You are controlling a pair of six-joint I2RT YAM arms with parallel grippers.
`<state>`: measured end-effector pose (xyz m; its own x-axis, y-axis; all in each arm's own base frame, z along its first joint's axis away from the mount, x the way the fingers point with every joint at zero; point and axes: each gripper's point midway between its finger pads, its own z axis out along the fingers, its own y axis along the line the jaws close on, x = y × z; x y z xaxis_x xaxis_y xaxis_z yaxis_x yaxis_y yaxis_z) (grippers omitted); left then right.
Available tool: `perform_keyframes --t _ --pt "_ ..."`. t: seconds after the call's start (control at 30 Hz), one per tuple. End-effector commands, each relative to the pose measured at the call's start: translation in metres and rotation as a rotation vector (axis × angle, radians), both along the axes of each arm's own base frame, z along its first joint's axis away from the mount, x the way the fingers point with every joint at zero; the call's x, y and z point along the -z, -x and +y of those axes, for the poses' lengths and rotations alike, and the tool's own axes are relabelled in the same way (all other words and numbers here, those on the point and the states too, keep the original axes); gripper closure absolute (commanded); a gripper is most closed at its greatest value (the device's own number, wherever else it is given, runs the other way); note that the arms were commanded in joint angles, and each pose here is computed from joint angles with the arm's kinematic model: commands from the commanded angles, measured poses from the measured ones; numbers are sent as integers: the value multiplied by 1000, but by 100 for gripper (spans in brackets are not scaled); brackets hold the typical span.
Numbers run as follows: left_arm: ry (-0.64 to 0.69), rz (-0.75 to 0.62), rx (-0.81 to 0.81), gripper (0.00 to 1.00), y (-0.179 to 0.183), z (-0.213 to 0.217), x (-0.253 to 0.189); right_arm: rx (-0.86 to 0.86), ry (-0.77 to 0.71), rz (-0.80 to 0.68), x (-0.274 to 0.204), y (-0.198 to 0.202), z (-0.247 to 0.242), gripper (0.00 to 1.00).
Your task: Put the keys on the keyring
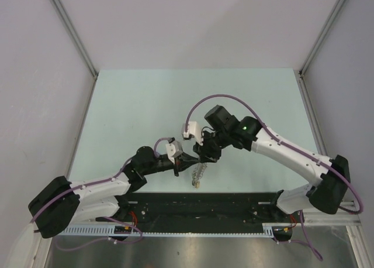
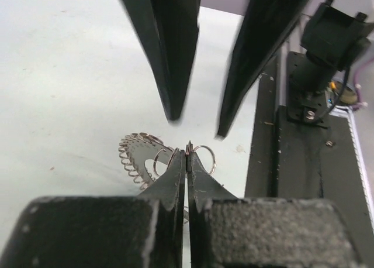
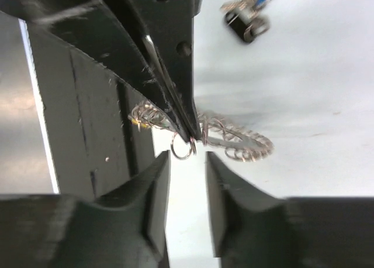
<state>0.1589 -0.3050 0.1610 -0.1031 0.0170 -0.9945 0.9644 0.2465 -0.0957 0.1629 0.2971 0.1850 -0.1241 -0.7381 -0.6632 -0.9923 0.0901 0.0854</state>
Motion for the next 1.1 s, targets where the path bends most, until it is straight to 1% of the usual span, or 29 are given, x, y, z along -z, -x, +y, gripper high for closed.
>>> perform_keyframes --t 0.0,0.03,0.07,0.1,0.13,0.23,0.27,0.3,0.4,0.43,0.47,0.5,0.53,0.57,0.6,0.63,0.7,0.83,1.07 --pt "150 -38 -104 100 -10 9 -31 139 -200 -137 -60 -22 4 57" --pt "168 -28 -119 100 -11 11 -33 189 -208 -120 -58 -23 1 55" --pt "190 -31 -124 100 -10 13 -35 229 -255 -151 -71 -27 0 55" --pt "205 -33 -130 100 -9 15 -37 252 -274 -149 -72 -28 -1 55" --pt "217 -21 -139 99 -10 16 -38 296 -279 -100 -63 -24 -2 55" --pt "246 -24 -147 100 -9 19 -43 329 -375 -84 -69 -17 0 54" --pt "254 -25 -151 100 -9 20 -44 366 -386 -55 -52 -16 0 54" --pt "261 -27 -150 100 -8 21 -46 391 -424 -54 -54 -16 -3 54" --pt "283 -29 -159 99 -7 24 -49 444 -471 -2 -33 -13 -5 54" --pt "290 -24 -164 100 -7 25 -50 438 -499 13 -34 -9 -5 53" --pt "301 -27 -169 100 -7 27 -51 431 -560 9 -42 -12 -1 53" --pt "306 -24 -174 100 -7 28 -52 438 -561 51 -29 -6 -3 53" --pt "310 -27 -176 100 -7 28 -53 430 -581 66 -29 -4 -2 53" --pt "313 -27 -177 99 -7 28 -54 433 -631 66 -34 -8 2 53" --pt "311 -24 -177 100 -7 28 -53 429 -635 80 -27 -5 1 53" --pt "315 -26 -172 100 -6 28 -54 403 -678 81 -33 -4 4 53" --pt "318 -23 -166 100 -5 28 -54 411 -692 103 -26 -5 3 52" --pt "324 -26 -158 100 -3 28 -56 362 -764 120 -34 -4 3 51" --pt "335 -30 -156 99 -3 28 -60 300 -778 155 -33 2 8 54"
